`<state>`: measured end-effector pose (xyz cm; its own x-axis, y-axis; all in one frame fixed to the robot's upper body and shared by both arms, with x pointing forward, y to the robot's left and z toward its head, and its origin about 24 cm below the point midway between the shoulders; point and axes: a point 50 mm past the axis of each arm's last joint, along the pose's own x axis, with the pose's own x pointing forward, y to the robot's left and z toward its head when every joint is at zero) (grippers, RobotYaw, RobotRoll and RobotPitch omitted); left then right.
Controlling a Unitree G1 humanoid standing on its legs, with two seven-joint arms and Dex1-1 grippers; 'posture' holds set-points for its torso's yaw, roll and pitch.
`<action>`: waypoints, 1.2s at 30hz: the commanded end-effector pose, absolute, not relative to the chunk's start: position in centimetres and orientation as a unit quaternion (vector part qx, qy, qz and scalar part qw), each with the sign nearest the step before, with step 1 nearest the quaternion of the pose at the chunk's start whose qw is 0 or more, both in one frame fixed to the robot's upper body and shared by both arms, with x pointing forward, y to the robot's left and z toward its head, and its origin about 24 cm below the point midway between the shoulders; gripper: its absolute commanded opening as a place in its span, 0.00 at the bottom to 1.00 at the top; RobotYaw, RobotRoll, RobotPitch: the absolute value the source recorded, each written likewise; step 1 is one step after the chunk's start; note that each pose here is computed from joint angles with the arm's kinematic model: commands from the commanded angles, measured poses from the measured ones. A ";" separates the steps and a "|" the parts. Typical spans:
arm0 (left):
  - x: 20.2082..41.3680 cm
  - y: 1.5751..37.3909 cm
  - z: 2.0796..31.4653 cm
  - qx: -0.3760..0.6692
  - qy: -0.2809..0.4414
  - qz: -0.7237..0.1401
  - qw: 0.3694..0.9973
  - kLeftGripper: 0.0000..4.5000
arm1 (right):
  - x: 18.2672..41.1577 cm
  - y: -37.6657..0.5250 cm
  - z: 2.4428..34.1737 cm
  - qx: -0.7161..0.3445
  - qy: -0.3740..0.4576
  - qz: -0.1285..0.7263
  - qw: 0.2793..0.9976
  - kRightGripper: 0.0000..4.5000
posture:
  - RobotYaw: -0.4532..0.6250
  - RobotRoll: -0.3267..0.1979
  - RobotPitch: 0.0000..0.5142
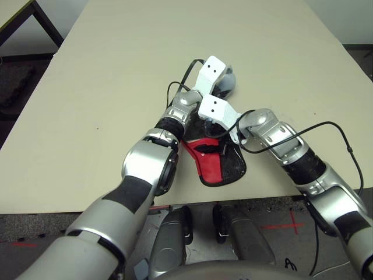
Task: Store the ping-pong paddle in its case and zip it.
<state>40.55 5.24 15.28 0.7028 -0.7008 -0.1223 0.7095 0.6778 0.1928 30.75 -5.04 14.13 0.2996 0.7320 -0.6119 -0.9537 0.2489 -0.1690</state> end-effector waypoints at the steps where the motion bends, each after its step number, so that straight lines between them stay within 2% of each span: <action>1: 40.8 5.3 16.5 0.077 0.011 -0.397 0.915 0.77 | 30.8 -5.8 11.8 -0.256 0.261 0.537 0.760 1.00 | 0.28 0.62 0.37; 4: 41.1 6.1 17.5 0.063 0.004 -0.390 0.919 0.99 | 30.8 -5.9 11.7 -0.254 0.262 0.535 0.762 1.00 | 0.29 0.62 0.37; 11: 41.4 8.4 18.7 0.044 0.001 -0.391 0.919 1.00 | 30.9 -6.0 11.6 -0.251 0.262 0.534 0.763 1.00 | 0.31 0.62 0.36; 18: 41.2 10.3 18.2 0.040 0.008 -0.400 0.916 1.00 | 31.6 -6.5 12.1 -0.244 0.262 0.526 0.772 1.00 | 0.32 0.62 0.37; 22: 40.8 11.7 16.9 0.040 0.027 -0.406 0.913 1.00 | 33.3 -8.1 15.0 -0.248 0.244 0.501 0.792 1.00 | 0.32 0.62 0.37; 26: 40.4 13.0 16.2 0.032 0.041 -0.398 0.916 1.00 | 35.0 -10.1 19.4 -0.265 0.214 0.473 0.812 1.00 | 0.32 0.62 0.38; 31: 39.9 13.4 15.2 0.032 0.063 -0.408 0.910 1.00 | 36.6 -11.8 23.7 -0.300 0.179 0.434 0.830 1.00 | 0.32 0.62 0.38; 36: 38.9 12.0 15.0 0.033 0.078 -0.464 0.882 1.00 | 38.2 -12.2 25.5 -0.320 0.159 0.417 0.836 1.00 | 0.33 0.62 0.38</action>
<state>39.42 12.71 15.40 0.6099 -0.7784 -0.1485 0.7874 0.6164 0.0028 37.72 -11.95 25.43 0.5965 0.6024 -0.5304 -0.8026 0.4545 -0.3863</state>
